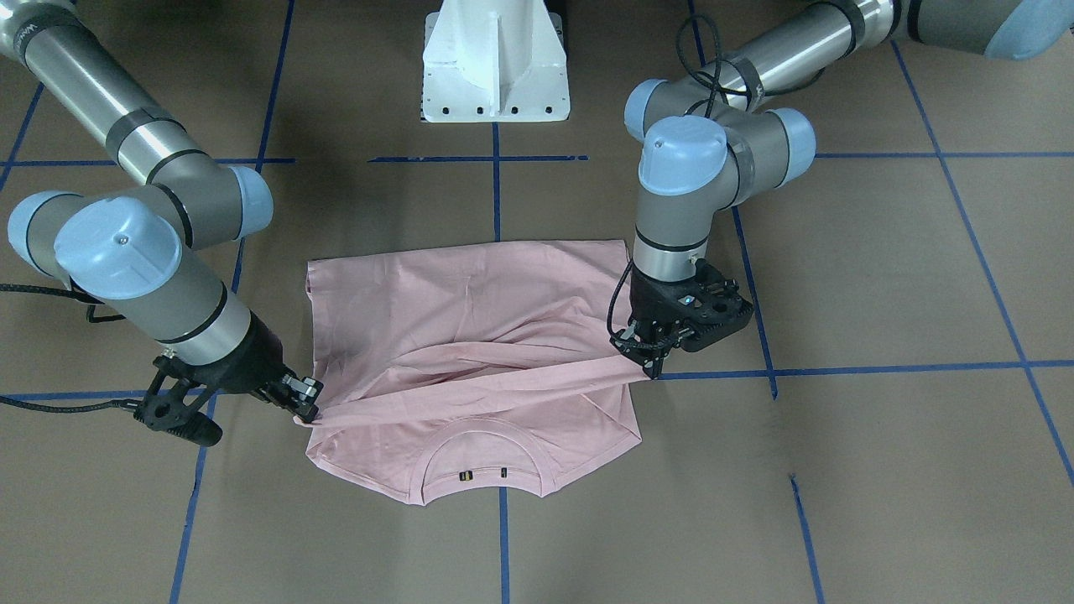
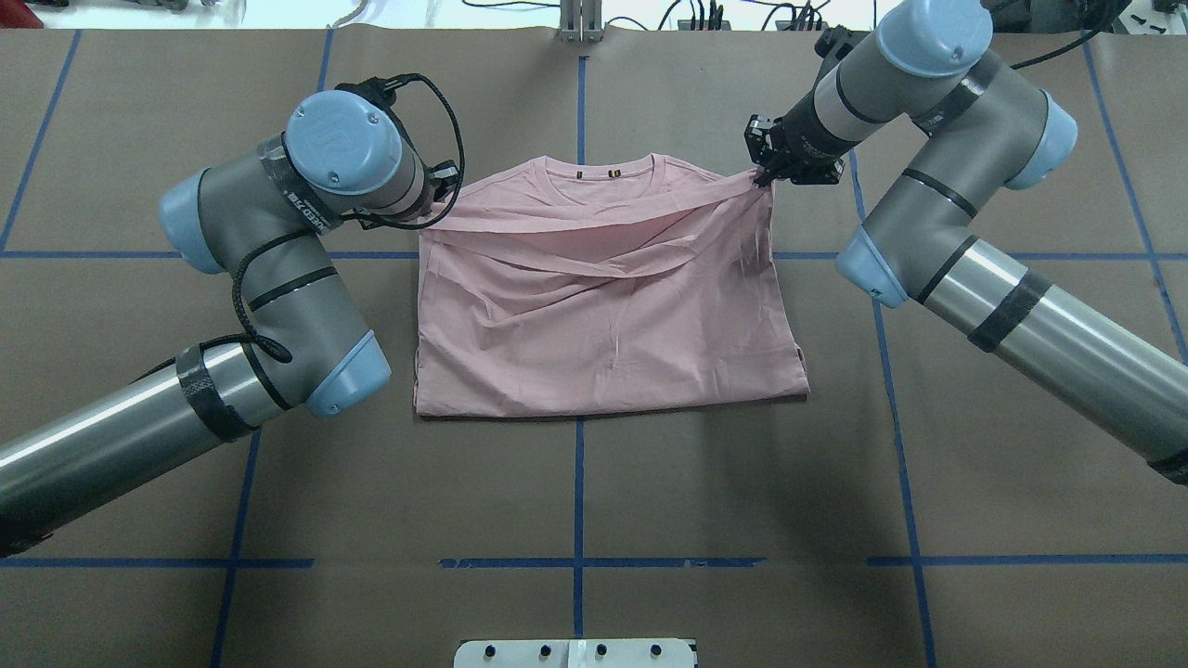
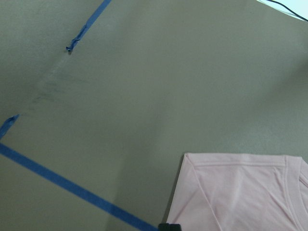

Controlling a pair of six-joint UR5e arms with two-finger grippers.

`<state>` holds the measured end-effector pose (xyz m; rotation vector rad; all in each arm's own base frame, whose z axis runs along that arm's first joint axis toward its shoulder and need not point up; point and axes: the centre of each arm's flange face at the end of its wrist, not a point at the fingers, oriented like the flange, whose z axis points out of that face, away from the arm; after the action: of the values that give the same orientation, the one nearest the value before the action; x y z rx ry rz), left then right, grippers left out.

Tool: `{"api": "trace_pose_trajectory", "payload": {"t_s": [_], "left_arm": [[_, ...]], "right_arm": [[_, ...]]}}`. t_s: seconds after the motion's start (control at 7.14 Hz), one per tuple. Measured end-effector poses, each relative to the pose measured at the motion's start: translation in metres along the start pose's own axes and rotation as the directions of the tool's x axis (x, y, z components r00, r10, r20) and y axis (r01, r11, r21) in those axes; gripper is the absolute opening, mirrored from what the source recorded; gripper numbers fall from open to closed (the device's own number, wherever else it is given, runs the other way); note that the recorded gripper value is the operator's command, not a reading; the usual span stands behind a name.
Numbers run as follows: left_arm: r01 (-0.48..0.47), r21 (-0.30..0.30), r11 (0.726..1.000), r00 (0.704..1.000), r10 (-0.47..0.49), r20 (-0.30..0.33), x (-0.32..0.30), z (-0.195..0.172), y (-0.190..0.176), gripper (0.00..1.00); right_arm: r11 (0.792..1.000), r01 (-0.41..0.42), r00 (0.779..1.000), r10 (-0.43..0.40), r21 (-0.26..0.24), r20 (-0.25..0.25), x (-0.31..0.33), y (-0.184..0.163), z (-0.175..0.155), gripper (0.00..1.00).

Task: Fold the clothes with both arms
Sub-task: 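Lift the hem with both grippers and fold it toward the collar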

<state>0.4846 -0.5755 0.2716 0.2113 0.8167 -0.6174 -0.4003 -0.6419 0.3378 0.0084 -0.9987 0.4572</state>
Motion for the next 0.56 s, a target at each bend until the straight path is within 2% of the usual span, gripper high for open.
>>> {"api": "trace_pose_trajectory", "payload": {"t_s": [0.56], "left_arm": [[0.018,0.022,1.000,1.000,-0.018,0.005,0.003,0.039,-0.025,0.00]], "right_arm": [[0.998,-0.041,0.998,0.043,0.046,-0.046,-0.025,-0.042,0.017,0.00]]}}
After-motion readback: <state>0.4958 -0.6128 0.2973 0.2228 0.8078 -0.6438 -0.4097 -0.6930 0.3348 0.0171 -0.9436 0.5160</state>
